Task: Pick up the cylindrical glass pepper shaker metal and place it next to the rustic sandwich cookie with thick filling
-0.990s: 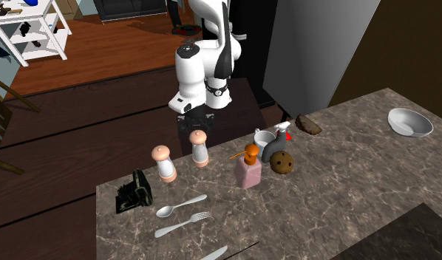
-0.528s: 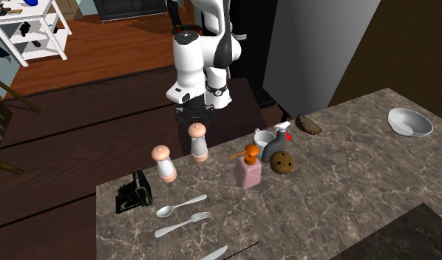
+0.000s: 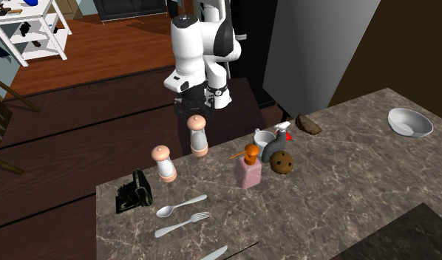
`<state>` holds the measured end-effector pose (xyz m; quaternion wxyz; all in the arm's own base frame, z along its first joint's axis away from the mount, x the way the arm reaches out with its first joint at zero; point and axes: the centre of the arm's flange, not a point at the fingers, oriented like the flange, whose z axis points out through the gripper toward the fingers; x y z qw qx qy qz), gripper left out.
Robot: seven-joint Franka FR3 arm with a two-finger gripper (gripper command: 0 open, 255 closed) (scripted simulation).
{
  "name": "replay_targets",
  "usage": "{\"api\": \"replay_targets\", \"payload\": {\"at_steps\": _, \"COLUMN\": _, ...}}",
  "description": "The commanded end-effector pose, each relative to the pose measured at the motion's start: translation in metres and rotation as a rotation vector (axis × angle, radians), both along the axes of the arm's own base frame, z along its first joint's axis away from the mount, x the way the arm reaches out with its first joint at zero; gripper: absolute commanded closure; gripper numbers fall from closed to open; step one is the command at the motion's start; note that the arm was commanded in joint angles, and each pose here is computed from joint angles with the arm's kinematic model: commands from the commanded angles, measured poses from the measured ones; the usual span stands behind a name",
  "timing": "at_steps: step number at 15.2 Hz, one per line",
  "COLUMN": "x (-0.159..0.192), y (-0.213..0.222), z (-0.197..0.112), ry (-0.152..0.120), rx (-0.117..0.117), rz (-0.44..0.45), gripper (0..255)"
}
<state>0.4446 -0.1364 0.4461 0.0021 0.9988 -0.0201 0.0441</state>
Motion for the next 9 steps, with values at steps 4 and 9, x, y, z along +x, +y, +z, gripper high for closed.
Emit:
{"api": "replay_targets", "payload": {"at_steps": 4, "x": 0.000, "y": -0.001, "z": 0.027, "ry": 0.000, "rx": 0.000, "rz": 0.000, "gripper": 255}}
{"api": "replay_targets", "payload": {"at_steps": 9, "x": 0.000, "y": -0.001, "z": 0.053, "ry": 0.000, "rx": 0.000, "rz": 0.000, "gripper": 255}}
